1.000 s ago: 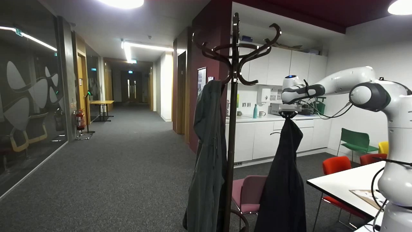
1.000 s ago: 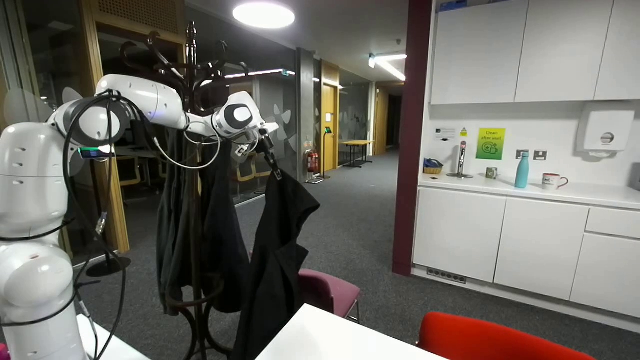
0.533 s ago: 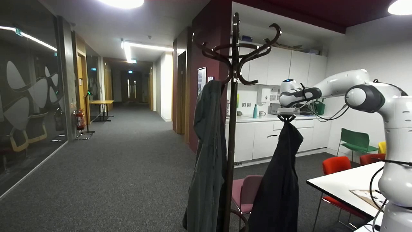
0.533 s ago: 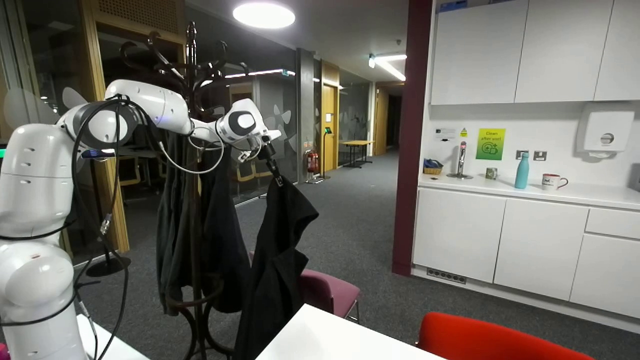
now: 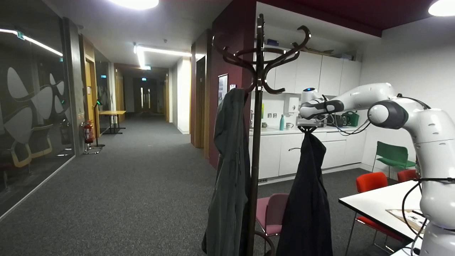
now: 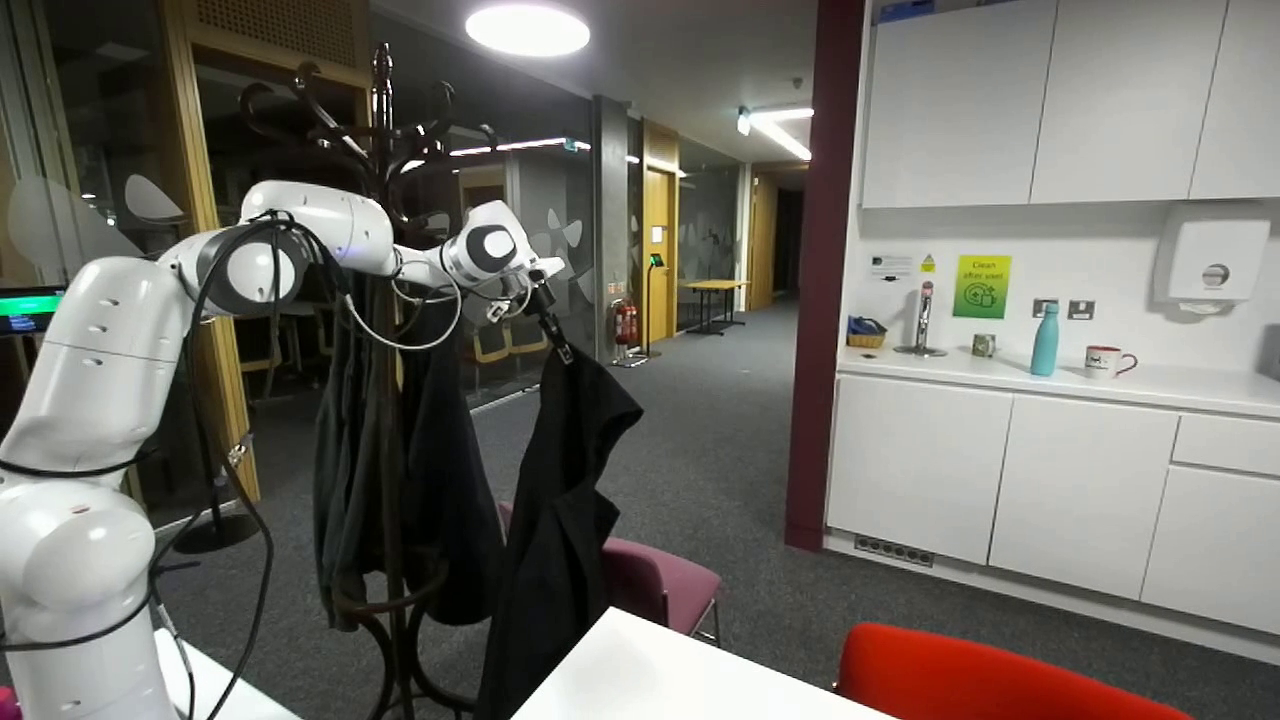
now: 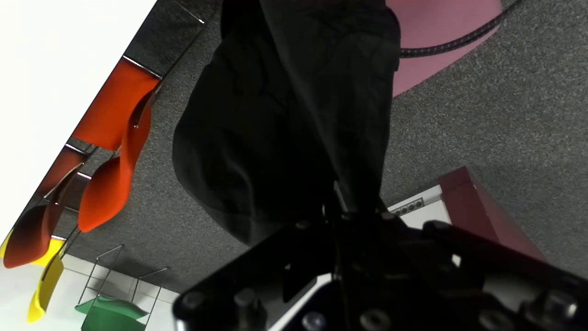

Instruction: Put one jersey on the backrest of the pink chair

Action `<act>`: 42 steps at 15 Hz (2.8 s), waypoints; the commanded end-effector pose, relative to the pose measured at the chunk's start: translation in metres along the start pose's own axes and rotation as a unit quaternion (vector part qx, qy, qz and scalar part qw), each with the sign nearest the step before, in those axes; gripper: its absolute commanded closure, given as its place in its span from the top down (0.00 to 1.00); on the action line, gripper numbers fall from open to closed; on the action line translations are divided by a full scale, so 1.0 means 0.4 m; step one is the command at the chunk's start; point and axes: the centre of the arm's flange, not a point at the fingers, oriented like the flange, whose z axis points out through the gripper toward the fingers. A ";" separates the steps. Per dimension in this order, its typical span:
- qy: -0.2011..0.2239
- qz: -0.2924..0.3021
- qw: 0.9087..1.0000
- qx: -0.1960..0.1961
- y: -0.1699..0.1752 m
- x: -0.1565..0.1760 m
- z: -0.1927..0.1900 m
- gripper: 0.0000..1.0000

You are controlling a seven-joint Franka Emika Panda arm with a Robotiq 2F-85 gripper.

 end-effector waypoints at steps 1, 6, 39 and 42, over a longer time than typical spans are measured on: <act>0.038 0.038 0.999 -0.002 -0.057 0.103 -0.020 0.00; 0.015 0.082 0.996 -0.030 -0.068 0.129 0.108 0.00; 0.047 0.090 0.995 0.009 0.014 0.039 -0.200 1.00; 0.056 0.082 0.995 0.016 0.027 0.023 -0.257 1.00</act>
